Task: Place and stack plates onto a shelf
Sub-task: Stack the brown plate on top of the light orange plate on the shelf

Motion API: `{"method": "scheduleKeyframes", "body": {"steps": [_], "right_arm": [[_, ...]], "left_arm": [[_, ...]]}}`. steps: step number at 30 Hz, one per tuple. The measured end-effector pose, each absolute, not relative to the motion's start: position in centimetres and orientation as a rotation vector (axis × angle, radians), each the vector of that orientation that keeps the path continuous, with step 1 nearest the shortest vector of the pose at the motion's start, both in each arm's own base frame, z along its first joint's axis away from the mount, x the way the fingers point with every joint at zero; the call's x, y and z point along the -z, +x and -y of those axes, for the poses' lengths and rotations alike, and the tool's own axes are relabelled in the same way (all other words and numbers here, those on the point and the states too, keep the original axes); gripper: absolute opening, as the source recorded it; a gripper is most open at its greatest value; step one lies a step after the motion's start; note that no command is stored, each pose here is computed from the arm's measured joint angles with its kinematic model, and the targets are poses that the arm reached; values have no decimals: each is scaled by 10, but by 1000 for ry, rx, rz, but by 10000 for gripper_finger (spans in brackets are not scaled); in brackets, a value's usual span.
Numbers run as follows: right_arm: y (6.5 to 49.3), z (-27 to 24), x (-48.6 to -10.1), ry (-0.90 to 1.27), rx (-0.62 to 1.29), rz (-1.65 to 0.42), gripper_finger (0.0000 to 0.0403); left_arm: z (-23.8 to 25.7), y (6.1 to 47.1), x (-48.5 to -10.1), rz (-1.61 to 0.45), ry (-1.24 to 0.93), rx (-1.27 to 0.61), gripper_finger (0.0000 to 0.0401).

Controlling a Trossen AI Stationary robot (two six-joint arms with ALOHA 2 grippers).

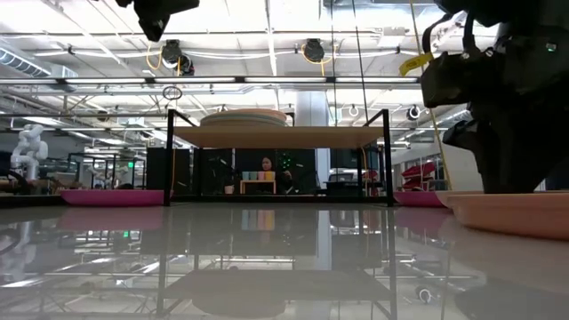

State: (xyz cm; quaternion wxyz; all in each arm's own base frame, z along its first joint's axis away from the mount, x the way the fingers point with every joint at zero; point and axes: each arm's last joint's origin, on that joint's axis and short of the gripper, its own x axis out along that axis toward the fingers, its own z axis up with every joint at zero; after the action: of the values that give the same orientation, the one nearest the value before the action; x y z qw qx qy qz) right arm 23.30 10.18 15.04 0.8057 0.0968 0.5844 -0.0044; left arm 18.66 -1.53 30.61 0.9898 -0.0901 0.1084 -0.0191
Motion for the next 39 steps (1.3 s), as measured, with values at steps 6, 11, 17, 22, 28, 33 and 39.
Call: {"method": "scheduleKeyframes", "body": {"steps": [6,11,17,22,28,33,39], "right_arm": [[236,-103,-152,200,-20,-1216,59],[239,-105,-158,174,-75,-1163,57],[235,-103,-171,189,-83,-1114,57],[230,-100,-177,166,-61,-1105,57],[223,-96,-174,141,-16,-1183,57],[221,-96,-173,151,-26,-1210,57],[213,-93,-162,161,2,-1247,57]], "left_arm": [[21,191,-303,-235,-177,64,157],[30,205,-290,-310,-169,90,157],[42,227,-269,-386,-183,93,157],[60,253,-250,-379,-136,147,157],[81,279,-225,-319,32,231,157],[93,290,-205,-318,141,272,157],[98,296,-190,-335,195,292,157]]}}
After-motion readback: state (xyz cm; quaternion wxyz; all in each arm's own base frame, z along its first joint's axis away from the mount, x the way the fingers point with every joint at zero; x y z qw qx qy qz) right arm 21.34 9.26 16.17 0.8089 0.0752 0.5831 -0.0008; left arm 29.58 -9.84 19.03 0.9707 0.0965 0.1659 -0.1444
